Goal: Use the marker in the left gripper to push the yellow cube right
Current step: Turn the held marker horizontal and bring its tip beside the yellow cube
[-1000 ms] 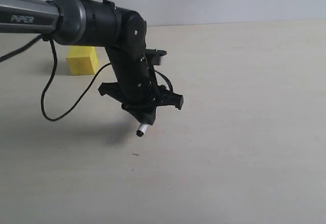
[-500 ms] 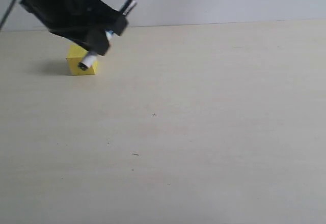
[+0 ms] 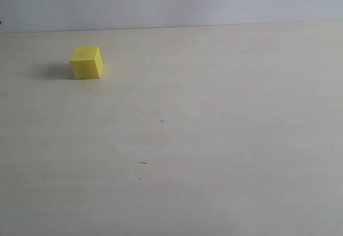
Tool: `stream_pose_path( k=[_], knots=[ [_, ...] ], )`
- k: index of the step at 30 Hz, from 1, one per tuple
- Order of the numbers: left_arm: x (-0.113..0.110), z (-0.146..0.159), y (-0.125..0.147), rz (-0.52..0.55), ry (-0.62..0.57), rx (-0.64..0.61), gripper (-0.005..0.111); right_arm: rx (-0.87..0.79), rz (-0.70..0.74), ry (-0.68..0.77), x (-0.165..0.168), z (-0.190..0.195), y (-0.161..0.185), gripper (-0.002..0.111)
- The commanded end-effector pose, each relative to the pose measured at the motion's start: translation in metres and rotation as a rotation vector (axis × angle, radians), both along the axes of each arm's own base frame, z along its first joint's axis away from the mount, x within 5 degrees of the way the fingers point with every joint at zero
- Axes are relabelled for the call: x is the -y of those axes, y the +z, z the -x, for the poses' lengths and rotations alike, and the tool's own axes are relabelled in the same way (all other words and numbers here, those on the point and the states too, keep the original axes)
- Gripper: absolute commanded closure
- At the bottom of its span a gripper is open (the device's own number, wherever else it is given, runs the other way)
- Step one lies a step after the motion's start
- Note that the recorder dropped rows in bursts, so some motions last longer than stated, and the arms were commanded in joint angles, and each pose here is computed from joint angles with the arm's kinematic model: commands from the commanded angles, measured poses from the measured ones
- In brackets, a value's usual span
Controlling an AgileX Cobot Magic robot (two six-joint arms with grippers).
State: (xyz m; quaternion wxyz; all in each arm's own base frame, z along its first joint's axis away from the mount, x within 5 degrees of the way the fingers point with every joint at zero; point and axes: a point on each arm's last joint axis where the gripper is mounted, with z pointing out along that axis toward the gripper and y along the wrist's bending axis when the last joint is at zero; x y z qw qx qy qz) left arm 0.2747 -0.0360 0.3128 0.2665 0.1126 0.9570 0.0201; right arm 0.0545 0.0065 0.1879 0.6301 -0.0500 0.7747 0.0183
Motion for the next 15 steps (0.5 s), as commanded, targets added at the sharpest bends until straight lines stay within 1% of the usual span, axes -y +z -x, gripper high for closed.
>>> stream_pose_path(
  k=[1, 3, 4, 6, 7, 8, 9, 11, 13, 14, 15],
  knots=[
    [-0.028, -0.028, -0.028, -0.098, -0.04, -0.018, 0.107, 0.007, 0.003, 0.003, 0.0, 0.0, -0.001, 0.108],
    [-0.036, -0.041, -0.043, -0.162, -0.092, -0.03, 0.107, 0.007, 0.003, 0.003, 0.0, 0.0, -0.001, 0.108],
    [-0.039, -0.048, -0.051, -0.216, -0.15, -0.04, 0.107, 0.007, 0.003, 0.003, 0.0, 0.0, -0.001, 0.108],
    [-0.042, -0.059, -0.071, -0.367, -0.34, -0.079, 0.107, 0.007, 0.003, 0.003, 0.0, 0.0, -0.001, 0.108],
    [-0.043, -0.067, -0.079, -0.432, -0.428, -0.074, 0.107, 0.007, 0.003, 0.003, 0.0, 0.0, -0.001, 0.108],
    [-0.042, -0.076, -0.086, -0.455, -0.471, -0.051, 0.107, 0.007, 0.003, 0.003, 0.0, 0.0, -0.001, 0.108],
    [-0.042, -0.083, -0.091, -0.463, -0.485, -0.034, 0.107, 0.007, 0.003, 0.003, 0.0, 0.0, -0.001, 0.108],
    [-0.049, -0.112, -0.106, -0.486, -0.508, -0.001, 0.107, 0.007, 0.003, 0.003, 0.0, 0.0, -0.001, 0.108],
    [-0.052, -0.129, -0.118, -0.529, -0.583, -0.03, 0.107, 0.007, 0.003, 0.003, 0.0, 0.0, -0.001, 0.108],
    [-0.053, -0.136, -0.122, -0.562, -0.644, -0.049, 0.107, 0.007, 0.003, 0.003, 0.0, 0.0, -0.001, 0.108],
    [-0.053, -0.142, -0.132, -0.589, -0.715, -0.087, 0.107, 0.007, 0.003, 0.003, 0.0, 0.0, -0.001, 0.108]
  ],
)
